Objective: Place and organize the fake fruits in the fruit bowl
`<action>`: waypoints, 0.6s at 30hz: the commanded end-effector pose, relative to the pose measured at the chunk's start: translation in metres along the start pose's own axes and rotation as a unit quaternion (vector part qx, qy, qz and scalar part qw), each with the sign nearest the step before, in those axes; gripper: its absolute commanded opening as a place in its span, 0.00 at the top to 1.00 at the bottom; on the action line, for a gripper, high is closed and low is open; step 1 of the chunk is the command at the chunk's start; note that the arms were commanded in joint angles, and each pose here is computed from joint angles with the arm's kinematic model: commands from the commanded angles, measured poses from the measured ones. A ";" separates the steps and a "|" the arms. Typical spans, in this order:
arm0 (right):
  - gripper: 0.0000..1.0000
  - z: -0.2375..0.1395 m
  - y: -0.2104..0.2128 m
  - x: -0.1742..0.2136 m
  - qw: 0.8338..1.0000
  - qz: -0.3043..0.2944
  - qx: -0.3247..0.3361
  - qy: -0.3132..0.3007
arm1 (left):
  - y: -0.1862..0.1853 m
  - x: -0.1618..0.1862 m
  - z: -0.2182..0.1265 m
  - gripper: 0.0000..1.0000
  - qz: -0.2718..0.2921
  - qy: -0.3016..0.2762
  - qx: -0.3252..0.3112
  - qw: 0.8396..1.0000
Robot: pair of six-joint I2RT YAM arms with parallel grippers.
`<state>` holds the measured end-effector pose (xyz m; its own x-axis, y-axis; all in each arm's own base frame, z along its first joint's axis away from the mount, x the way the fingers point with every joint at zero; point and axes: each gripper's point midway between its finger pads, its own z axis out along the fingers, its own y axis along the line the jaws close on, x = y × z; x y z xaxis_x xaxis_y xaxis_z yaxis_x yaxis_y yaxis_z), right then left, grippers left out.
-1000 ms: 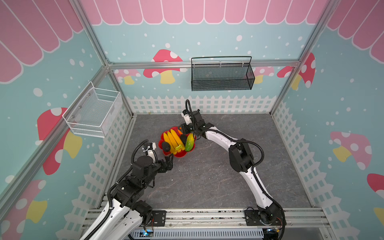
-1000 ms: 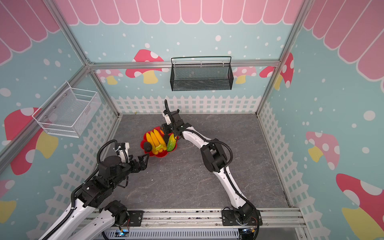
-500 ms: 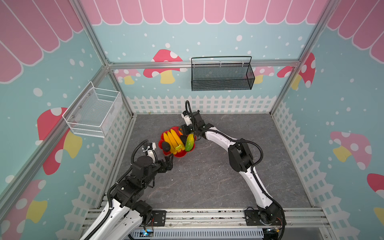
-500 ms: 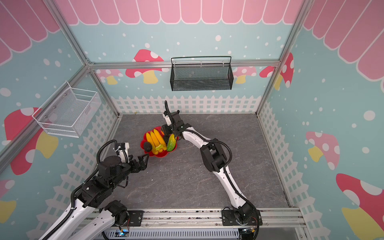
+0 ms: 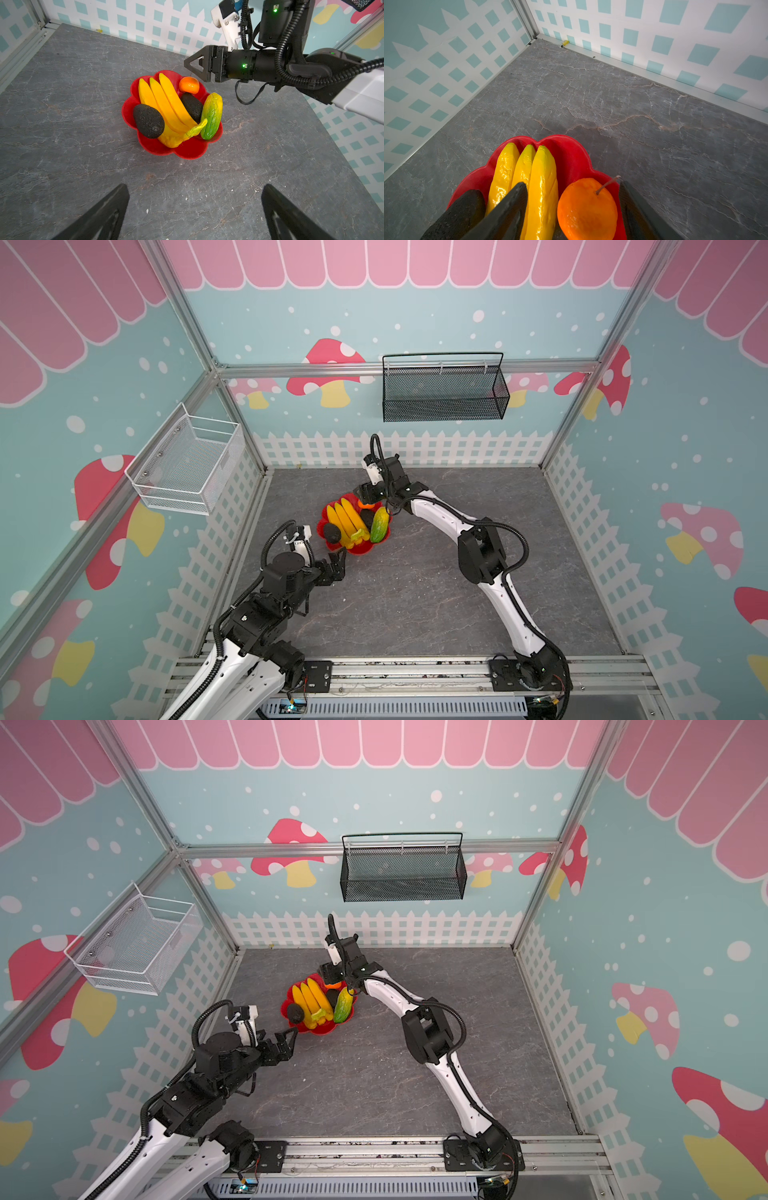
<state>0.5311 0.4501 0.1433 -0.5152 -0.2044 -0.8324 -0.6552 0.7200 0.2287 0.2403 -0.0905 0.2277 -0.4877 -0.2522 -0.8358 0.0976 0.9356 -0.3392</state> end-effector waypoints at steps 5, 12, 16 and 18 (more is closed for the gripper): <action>0.27 -0.076 -0.002 -0.055 0.996 -0.006 0.065 -0.061 | 0.018 0.002 0.002 0.00 -0.003 -0.009 -0.043 0.999; 0.28 -0.245 -0.062 -0.031 0.977 0.024 0.155 -0.144 | 0.089 -0.017 -0.001 0.00 0.000 -0.141 -0.235 0.962; 0.02 -0.343 -0.125 0.038 0.941 0.027 0.302 -0.148 | 0.111 -0.022 0.008 0.00 0.068 -0.226 -0.297 0.925; 0.02 -0.379 -0.151 0.077 0.922 0.029 0.359 -0.141 | 0.130 -0.024 0.011 0.00 0.062 -0.244 -0.327 0.911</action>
<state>0.4000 0.1191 0.2814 -0.2583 0.0335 -0.9655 -0.1752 0.9812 0.0809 0.2684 0.0017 0.1611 -0.2527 -0.1063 -0.9617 -0.3405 0.9401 -0.0145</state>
